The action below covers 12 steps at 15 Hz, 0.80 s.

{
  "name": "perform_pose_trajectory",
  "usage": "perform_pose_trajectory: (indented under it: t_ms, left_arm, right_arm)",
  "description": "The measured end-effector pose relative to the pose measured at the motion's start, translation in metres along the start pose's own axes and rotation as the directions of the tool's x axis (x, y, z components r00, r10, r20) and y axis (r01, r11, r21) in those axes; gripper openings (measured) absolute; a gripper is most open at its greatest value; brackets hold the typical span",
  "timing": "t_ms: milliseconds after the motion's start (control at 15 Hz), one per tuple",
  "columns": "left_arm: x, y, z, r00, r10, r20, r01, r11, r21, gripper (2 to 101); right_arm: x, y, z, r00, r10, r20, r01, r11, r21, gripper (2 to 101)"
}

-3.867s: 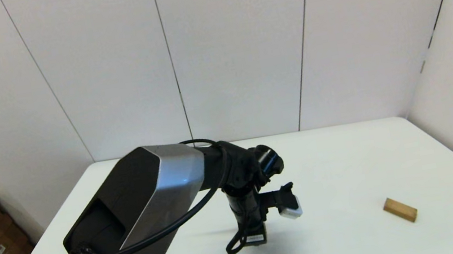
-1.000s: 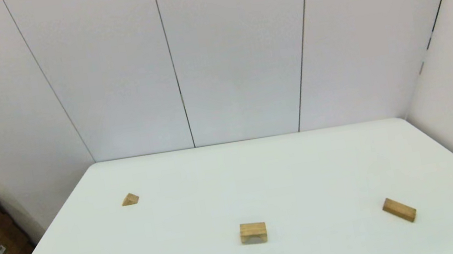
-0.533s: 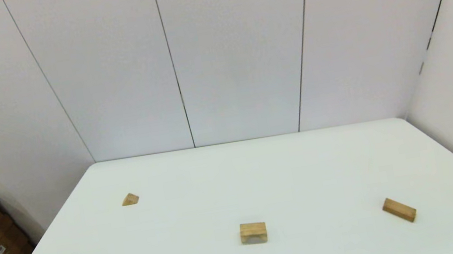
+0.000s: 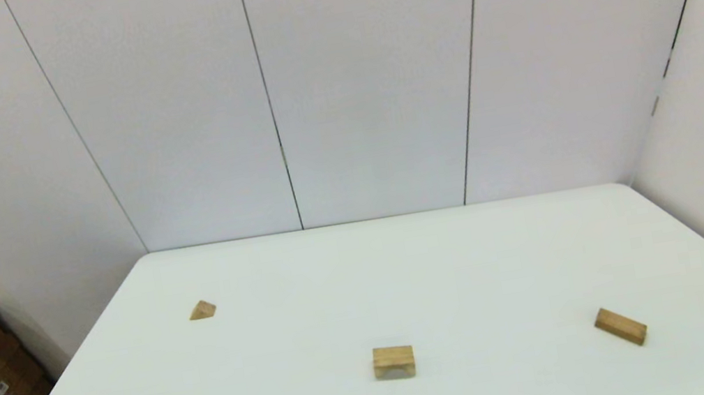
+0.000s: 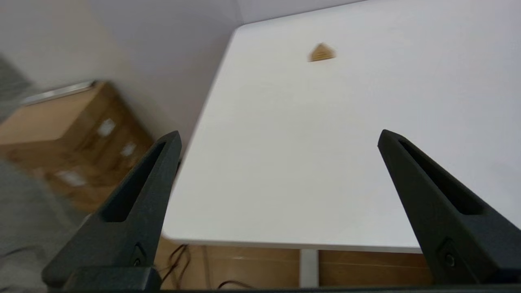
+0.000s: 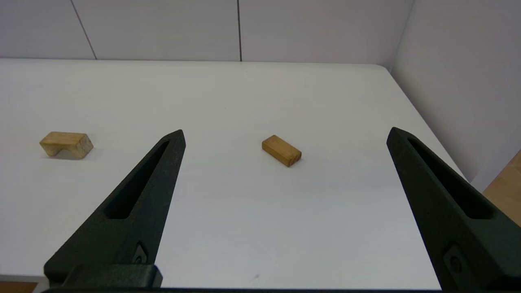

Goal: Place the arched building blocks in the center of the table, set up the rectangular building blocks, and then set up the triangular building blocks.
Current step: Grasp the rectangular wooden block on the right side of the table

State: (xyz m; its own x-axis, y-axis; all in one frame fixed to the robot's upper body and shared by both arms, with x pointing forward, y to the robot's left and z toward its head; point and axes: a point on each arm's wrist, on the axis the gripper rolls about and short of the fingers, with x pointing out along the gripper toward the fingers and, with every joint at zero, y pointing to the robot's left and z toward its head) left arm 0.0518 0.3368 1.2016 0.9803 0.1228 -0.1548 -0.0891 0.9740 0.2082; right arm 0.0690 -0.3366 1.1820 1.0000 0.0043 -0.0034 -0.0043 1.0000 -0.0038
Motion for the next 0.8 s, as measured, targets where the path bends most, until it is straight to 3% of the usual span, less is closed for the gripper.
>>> perform_pose_trajectory:
  t_ms: [200, 400, 800]
  left_arm:
    - [0.005, -0.005, -0.006, 0.991, -0.117, 0.062, 0.122, 0.99, -0.077, 97.8]
    - [0.014, -0.007, -0.012, 0.985, -0.12, 0.121, 0.131, 0.988, -0.087, 97.8]
    - [0.016, -0.008, -0.016, 0.987, -0.119, 0.112, 0.132, 0.984, -0.117, 97.8]
  right_arm:
    - [0.0, 0.0, 0.0, 1.0, 0.0, 0.0, 0.0, 1.0, 0.0, 98.0]
    - [0.0, 0.0, 0.0, 1.0, 0.0, 0.0, 0.0, 1.0, 0.0, 98.0]
    - [0.0, 0.0, 0.0, 1.0, 0.0, 0.0, 0.0, 1.0, 0.0, 98.0]
